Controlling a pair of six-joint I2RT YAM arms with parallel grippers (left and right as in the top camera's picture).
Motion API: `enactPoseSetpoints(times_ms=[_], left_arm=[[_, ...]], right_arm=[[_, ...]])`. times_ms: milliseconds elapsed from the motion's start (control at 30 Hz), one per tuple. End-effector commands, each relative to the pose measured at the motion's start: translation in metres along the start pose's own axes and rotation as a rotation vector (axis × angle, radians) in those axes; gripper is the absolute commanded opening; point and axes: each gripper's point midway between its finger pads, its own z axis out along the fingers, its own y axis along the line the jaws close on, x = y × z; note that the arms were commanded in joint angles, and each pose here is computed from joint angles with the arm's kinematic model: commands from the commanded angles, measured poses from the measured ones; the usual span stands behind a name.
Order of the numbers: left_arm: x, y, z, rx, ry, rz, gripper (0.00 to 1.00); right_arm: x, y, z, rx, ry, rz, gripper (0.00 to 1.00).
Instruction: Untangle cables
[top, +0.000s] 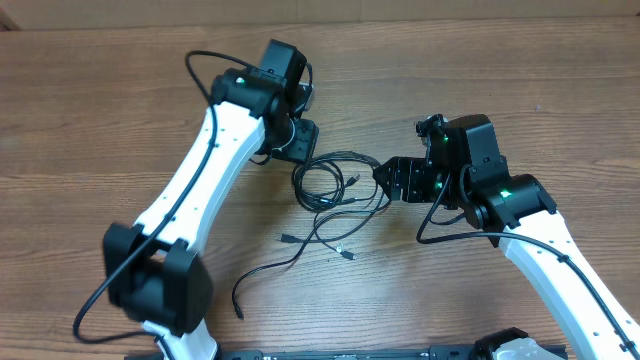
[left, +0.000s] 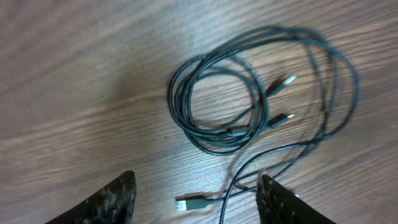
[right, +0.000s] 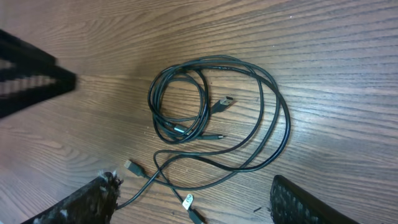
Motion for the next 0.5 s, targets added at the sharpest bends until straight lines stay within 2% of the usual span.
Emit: enactPoseSetpoints(times_ms=[0,100,467], left_arm=[[0.004,-0.004,0.022,0.028,0.072,-0.076,0.63],[0.011,-0.009,0.042,0.059,0.143,-0.099,0.63],[0.042,0.002,0.105,0.016,0.362,-0.151,0.57]], right_arm=[[-0.005,0.005,-0.003,-0.008,-0.014,-0.014,0.76],[-0.005,0.005,-0.003,-0.008,-0.014,-0.014,0.76],[-0.005,0.003,-0.003,0.000,-0.013,-0.013,0.76]])
